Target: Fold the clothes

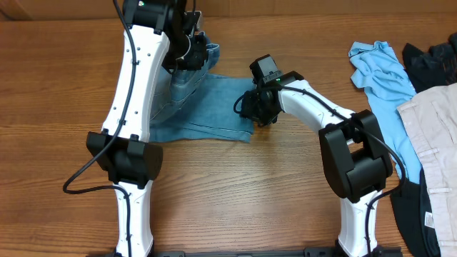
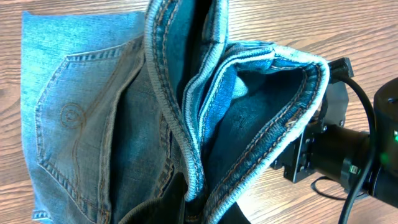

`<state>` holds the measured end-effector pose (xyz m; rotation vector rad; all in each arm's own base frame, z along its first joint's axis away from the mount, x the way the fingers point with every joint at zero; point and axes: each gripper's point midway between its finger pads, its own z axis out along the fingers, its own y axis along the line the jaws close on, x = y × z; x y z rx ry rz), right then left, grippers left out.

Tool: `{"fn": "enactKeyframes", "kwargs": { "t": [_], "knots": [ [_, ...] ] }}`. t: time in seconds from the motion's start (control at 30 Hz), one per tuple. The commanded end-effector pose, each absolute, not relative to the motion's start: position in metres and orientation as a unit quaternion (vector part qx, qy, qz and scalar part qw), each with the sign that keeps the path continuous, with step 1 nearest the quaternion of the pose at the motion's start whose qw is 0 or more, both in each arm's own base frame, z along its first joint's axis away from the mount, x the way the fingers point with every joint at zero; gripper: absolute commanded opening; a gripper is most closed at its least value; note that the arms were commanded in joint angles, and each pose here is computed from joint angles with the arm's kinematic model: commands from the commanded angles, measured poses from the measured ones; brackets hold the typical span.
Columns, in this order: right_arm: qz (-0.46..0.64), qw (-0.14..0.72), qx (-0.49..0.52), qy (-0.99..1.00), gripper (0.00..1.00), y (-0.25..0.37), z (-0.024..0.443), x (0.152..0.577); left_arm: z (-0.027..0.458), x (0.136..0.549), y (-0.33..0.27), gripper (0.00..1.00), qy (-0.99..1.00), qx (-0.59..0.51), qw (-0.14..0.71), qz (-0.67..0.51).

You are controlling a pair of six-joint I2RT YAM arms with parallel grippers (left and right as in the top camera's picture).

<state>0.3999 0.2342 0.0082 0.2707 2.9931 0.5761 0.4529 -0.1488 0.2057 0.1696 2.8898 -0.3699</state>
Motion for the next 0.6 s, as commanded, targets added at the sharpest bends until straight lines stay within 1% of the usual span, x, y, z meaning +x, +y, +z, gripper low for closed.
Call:
{"fn": "enactKeyframes", "kwargs": {
  "t": [0.0, 0.03, 0.13, 0.33, 0.47, 0.53, 0.57],
  "knots": [
    [0.206, -0.009, 0.087, 0.975, 0.4, 0.253, -0.019, 0.38, 0.211, 0.45, -0.172, 0.04, 0.981, 0.044, 0.114, -0.15],
    [0.207, -0.011, 0.086, 0.974, 0.38, 0.255, -0.021, 0.379, 0.21, 0.45, -0.175, 0.04, 0.981, 0.043, 0.115, -0.151],
    [0.207, -0.012, 0.084, 0.975, 0.37, 0.256, -0.022, 0.379, 0.203, 0.451, -0.188, 0.04, 0.98, 0.047, 0.114, -0.154],
    [0.207, -0.011, 0.084, 0.975, 0.37, 0.256, -0.022, 0.379, 0.177, 0.45, -0.206, 0.04, 0.982, 0.042, 0.099, -0.156],
    [0.207, -0.011, 0.084, 0.975, 0.37, 0.256, -0.022, 0.379, 0.171, 0.45, -0.218, 0.05, 0.981, 0.044, 0.1, -0.16],
    [0.207, -0.011, 0.084, 0.975, 0.37, 0.256, -0.022, 0.379, 0.172, 0.449, -0.223, 0.33, 0.98, 0.05, 0.102, -0.161],
    [0.207, -0.011, 0.084, 0.975, 0.37, 0.256, -0.022, 0.379, 0.172, 0.449, -0.224, 0.38, 0.98, 0.051, 0.103, -0.161]
  ]
}}
